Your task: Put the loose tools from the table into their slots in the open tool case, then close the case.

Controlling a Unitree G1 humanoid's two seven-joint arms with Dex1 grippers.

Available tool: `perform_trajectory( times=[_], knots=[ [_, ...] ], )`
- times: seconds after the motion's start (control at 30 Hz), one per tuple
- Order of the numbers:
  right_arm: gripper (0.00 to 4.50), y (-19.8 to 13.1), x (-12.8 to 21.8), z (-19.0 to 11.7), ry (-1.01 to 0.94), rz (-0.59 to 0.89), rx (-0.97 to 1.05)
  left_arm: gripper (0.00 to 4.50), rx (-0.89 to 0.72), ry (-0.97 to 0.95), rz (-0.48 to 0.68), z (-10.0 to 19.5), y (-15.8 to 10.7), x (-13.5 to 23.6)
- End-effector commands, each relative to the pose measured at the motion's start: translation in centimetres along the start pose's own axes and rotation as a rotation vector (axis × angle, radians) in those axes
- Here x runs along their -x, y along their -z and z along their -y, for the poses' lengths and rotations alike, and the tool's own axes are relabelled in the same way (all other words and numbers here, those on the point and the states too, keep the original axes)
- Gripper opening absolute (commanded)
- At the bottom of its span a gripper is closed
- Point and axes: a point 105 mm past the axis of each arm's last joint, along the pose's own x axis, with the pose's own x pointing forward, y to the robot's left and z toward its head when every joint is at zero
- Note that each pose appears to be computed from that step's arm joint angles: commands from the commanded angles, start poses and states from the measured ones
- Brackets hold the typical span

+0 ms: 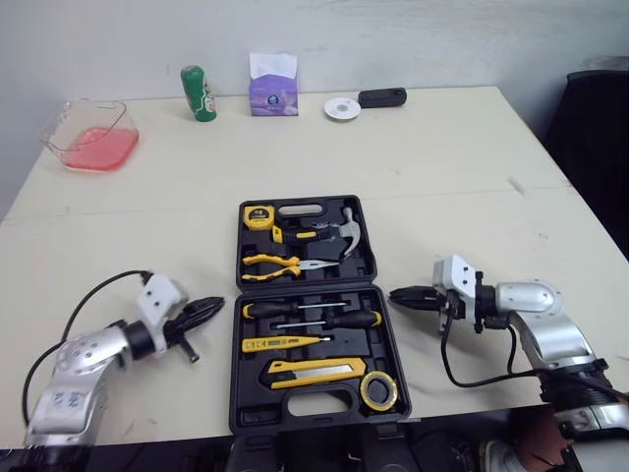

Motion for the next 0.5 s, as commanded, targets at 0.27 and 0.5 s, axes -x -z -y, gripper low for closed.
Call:
perform_trajectory(
  times=[0.27,0.5],
  knots=[
    [0.0,-1.5,-2.1,1.0,-0.008,0.048,0.043,0.05,-0.045,0.064,0.012,0.3,-1.1,-1.9],
    [0.0,-1.5,-2.5,1.2,-0.024,0.045,0.066,0.05,-0.039,0.101,0.014,0.5,-1.5,-3.2]
  ],
)
